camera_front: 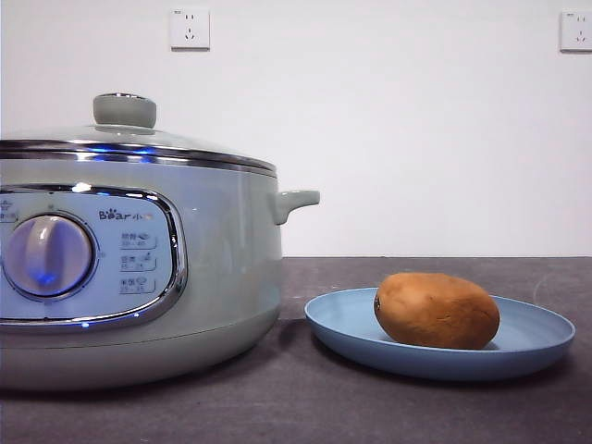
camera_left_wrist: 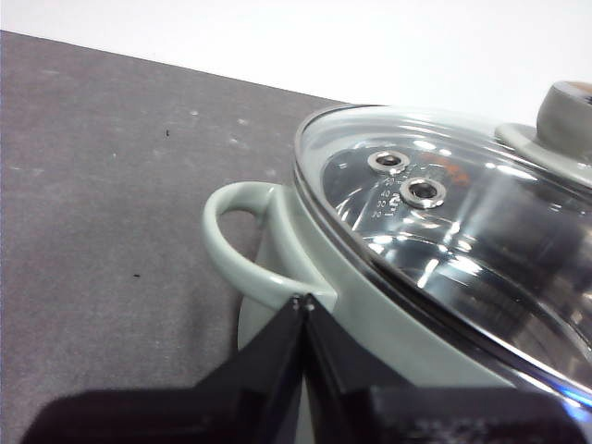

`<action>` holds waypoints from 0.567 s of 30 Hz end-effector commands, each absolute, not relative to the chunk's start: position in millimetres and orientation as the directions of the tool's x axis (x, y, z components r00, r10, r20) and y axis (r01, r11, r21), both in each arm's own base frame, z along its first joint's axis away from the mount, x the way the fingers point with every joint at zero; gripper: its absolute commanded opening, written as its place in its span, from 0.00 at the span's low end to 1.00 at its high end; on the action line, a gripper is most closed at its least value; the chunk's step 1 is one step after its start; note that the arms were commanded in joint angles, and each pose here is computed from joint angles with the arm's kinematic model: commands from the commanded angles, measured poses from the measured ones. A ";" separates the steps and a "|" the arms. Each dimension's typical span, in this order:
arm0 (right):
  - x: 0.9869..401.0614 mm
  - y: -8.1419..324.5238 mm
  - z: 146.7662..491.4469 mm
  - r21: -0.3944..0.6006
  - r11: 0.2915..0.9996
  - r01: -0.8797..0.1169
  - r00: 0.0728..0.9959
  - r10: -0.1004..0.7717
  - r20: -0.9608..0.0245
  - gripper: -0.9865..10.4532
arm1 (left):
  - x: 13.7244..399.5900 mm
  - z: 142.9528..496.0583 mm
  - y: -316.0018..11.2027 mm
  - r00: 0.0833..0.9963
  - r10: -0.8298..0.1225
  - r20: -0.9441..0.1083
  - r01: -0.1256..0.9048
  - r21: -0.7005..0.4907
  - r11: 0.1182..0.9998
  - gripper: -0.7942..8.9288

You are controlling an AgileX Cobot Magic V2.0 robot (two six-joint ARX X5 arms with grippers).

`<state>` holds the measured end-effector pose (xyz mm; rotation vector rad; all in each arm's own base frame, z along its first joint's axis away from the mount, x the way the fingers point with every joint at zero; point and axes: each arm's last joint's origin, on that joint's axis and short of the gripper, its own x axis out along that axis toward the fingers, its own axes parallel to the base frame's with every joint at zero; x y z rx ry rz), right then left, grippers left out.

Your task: Take the potato out from the steamer,put the potato on the plate,close the lid

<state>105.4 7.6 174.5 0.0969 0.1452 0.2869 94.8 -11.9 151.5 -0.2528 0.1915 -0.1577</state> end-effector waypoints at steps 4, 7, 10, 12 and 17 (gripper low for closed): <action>104.1 4.9 159.6 0.172 0.969 -0.180 0.971 0.203 -0.126 0.09 | 95.3 147.6 -11.7 0.969 -0.176 -0.175 0.125 -0.266 0.956 0.08; 102.9 4.6 157.1 0.178 0.970 -0.167 0.976 0.189 -0.112 0.09 | 95.3 147.6 -11.7 0.969 -0.176 -0.175 0.125 -0.266 0.956 0.08; 100.9 4.6 155.6 0.177 0.970 -0.168 0.976 0.189 -0.109 0.09 | 95.3 147.6 -11.7 0.969 -0.176 -0.175 0.125 -0.266 0.956 0.08; 98.7 4.6 154.4 0.179 0.970 -0.166 0.975 0.189 -0.116 0.09 | 95.3 147.6 -11.7 0.969 -0.175 -0.175 0.125 -0.266 0.956 0.08; 95.6 4.6 149.1 0.186 0.970 -0.155 0.969 0.186 -0.163 0.09 | 95.3 147.6 -11.7 0.969 -0.176 -0.175 0.125 -0.266 0.956 0.08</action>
